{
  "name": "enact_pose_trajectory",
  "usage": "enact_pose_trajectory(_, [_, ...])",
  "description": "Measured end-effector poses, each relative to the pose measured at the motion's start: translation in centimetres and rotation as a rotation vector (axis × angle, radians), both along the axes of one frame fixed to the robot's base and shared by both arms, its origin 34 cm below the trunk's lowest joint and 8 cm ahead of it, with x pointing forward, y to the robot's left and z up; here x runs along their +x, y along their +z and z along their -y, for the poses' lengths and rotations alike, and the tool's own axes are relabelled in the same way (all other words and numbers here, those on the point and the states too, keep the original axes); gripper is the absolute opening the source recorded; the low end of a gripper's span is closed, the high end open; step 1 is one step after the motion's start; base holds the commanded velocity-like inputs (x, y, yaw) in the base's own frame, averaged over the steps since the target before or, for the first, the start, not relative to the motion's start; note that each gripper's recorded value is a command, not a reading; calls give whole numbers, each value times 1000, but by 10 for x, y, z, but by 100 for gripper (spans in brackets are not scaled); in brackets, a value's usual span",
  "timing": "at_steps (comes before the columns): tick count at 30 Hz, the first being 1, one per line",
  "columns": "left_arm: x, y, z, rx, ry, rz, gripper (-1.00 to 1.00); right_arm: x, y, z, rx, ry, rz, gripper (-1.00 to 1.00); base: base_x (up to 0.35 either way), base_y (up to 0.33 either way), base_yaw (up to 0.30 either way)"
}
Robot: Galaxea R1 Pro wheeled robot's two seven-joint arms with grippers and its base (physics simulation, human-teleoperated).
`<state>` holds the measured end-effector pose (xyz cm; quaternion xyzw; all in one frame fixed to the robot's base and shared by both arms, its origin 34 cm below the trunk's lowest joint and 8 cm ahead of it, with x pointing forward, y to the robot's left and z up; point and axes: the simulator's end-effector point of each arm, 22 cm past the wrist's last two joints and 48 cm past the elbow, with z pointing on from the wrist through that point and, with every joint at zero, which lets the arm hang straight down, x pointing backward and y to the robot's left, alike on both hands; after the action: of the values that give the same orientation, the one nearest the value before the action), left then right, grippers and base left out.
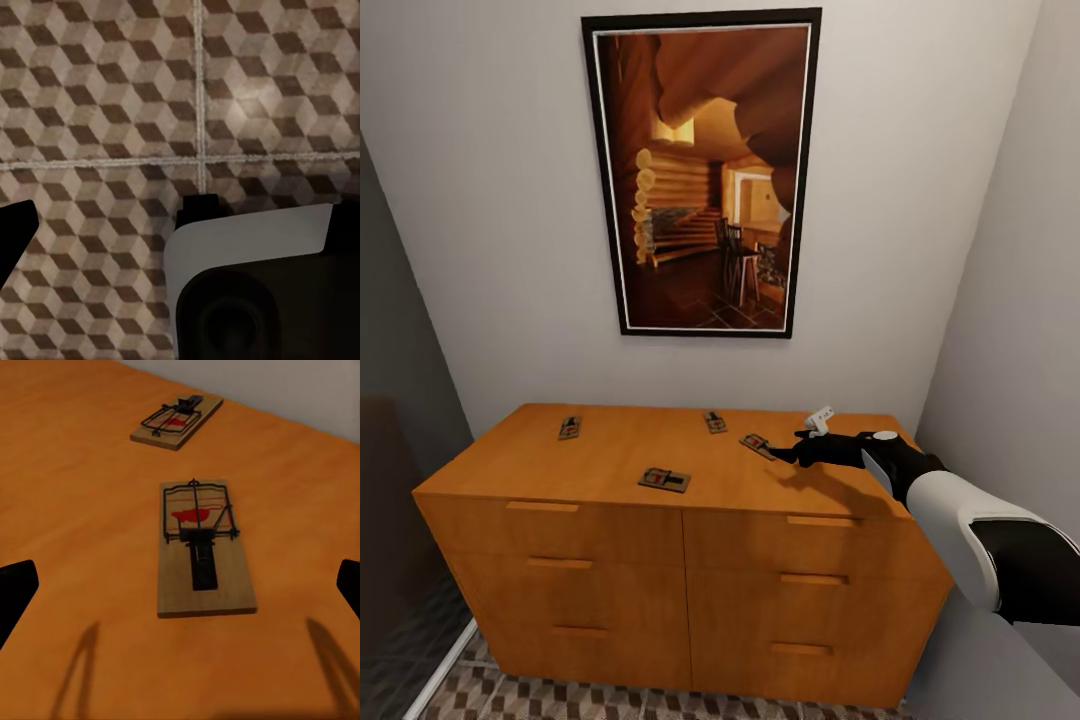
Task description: Take the four mousetraps from the cabinet in the bathroom and place them on the bathroom floor. Make sure all four end up on the same floor surface, and ensure that at least two of them are either under or directly next to the same bathroom sink.
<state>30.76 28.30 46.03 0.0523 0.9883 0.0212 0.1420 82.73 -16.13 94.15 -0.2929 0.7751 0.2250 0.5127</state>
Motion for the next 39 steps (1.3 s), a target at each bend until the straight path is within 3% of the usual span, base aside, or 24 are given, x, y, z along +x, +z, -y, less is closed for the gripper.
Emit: enact_pose_trajectory(39, [-13,-5,0,0,1,-34,100,4,-21,0,0,-1,-30,100,27,0,0])
